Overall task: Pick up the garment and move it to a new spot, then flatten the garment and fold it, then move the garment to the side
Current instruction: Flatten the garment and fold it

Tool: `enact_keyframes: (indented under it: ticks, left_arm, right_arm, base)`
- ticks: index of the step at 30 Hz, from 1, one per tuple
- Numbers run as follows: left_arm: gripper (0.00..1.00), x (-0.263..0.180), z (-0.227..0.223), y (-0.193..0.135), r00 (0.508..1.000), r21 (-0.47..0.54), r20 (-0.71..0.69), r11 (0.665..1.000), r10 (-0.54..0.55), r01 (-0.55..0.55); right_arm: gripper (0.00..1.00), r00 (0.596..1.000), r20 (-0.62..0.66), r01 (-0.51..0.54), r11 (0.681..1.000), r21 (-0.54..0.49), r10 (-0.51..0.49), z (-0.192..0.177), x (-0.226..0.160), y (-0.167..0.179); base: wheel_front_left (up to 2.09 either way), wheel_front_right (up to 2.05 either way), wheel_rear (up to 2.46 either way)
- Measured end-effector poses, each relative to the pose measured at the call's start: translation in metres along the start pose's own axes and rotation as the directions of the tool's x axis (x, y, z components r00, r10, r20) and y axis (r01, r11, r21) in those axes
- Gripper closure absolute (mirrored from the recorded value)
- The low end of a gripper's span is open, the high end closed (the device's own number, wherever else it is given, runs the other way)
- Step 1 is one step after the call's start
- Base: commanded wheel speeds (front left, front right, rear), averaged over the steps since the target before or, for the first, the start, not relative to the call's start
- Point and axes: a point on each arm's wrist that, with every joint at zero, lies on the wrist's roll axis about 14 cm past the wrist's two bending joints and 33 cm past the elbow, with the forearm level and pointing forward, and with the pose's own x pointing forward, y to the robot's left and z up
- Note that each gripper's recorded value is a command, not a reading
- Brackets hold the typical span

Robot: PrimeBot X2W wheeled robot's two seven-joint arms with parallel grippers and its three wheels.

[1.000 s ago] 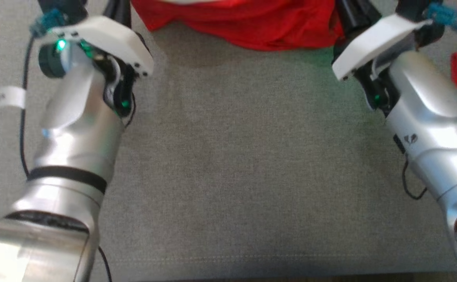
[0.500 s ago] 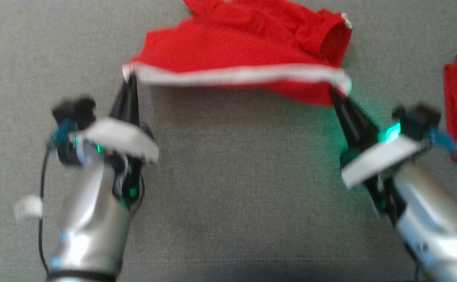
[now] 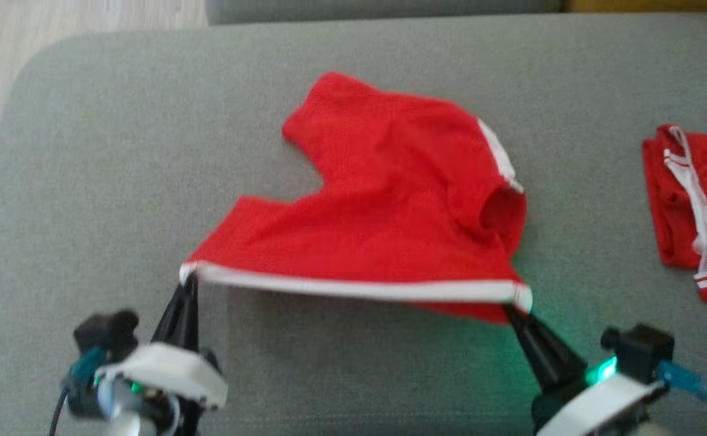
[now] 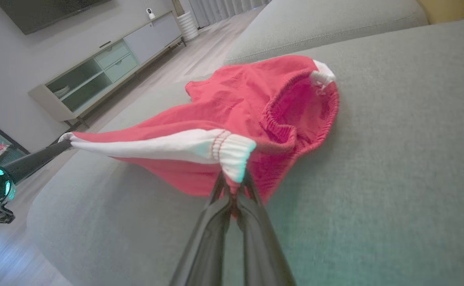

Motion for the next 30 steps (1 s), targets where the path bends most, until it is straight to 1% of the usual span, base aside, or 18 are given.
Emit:
enact_keyframes:
  ticks: [3,6,9,13,15,18,19,20,22,24,26,27,30]
  left_arm:
    - [1.00,-0.022,0.001,0.006,0.999,0.002,-0.023,1.000,0.031,-0.031]
    - [1.00,-0.036,0.004,0.007,0.999,0.005,-0.035,0.999,0.040,-0.040]
    - [1.00,-0.039,0.009,0.006,0.999,0.013,-0.036,0.999,0.032,-0.032]
    - [1.00,-0.031,0.017,0.001,0.999,0.025,-0.033,1.000,0.003,-0.002]
    - [1.00,-0.020,0.022,-0.005,0.999,0.044,-0.035,0.998,-0.033,0.034]
    - [1.00,0.008,0.034,-0.019,0.994,0.078,-0.035,0.991,-0.105,0.107]
    - [1.00,0.008,0.034,-0.019,0.994,0.078,-0.035,0.991,-0.105,0.107]
    - [1.00,0.019,0.039,-0.024,0.992,0.087,-0.039,0.988,-0.122,0.125]
    - [1.00,0.042,0.045,-0.035,0.985,0.090,-0.061,0.982,-0.163,0.168]
    - [1.00,0.065,0.046,-0.046,0.975,0.096,-0.109,0.974,-0.195,0.206]
    - [1.00,0.085,0.040,-0.057,0.958,0.091,-0.180,0.966,-0.223,0.242]
    - [1.00,0.095,0.037,-0.061,0.949,0.089,-0.214,0.963,-0.232,0.256]
    - [1.00,0.124,0.026,-0.071,0.921,0.087,-0.305,0.956,-0.243,0.280]
  right_arm:
    - [1.00,1.000,-0.027,0.007,1.000,0.021,-0.006,-0.008,-0.018,0.011]
    - [1.00,0.999,-0.041,0.015,0.999,0.046,-0.013,-0.011,-0.029,0.019]
    - [1.00,0.998,-0.057,0.024,0.998,0.061,-0.021,-0.013,-0.033,0.022]
    - [1.00,0.997,-0.059,0.048,0.994,0.095,-0.043,-0.011,-0.030,0.019]
    - [1.00,0.997,-0.065,0.059,0.991,0.120,-0.052,-0.011,-0.026,0.018]
    - [1.00,0.996,-0.045,0.085,0.978,0.189,-0.078,-0.004,-0.015,0.013]
    - [1.00,0.996,-0.045,0.085,0.978,0.189,-0.078,-0.004,-0.015,0.013]
    - [1.00,0.996,-0.047,0.089,0.977,0.193,-0.082,-0.003,-0.011,0.010]
    - [1.00,0.994,-0.007,0.103,0.961,0.258,-0.105,0.008,-0.001,0.002]
    - [1.00,0.993,0.006,0.109,0.955,0.275,-0.115,0.015,0.010,-0.005]
    - [1.00,0.991,0.016,0.118,0.943,0.310,-0.130,0.022,0.018,-0.013]
    - [1.00,0.991,0.015,0.125,0.943,0.308,-0.137,0.024,0.022,-0.018]
    - [1.00,0.988,0.026,0.135,0.926,0.352,-0.153,0.031,0.031,-0.029]
  base:
    - [0.00,0.00,0.00]
    - [0.00,0.00,0.00]
    - [0.00,0.00,0.00]
    - [0.00,0.00,0.00]
    - [0.00,0.00,0.00]
    - [0.00,0.00,0.00]
    - [0.00,0.00,0.00]
    - [0.00,0.00,0.00]
    - [0.00,0.00,0.00]
    - [0.00,0.00,0.00]
    - [0.00,0.00,0.00]
    - [0.00,0.00,0.00]
    - [0.00,0.00,0.00]
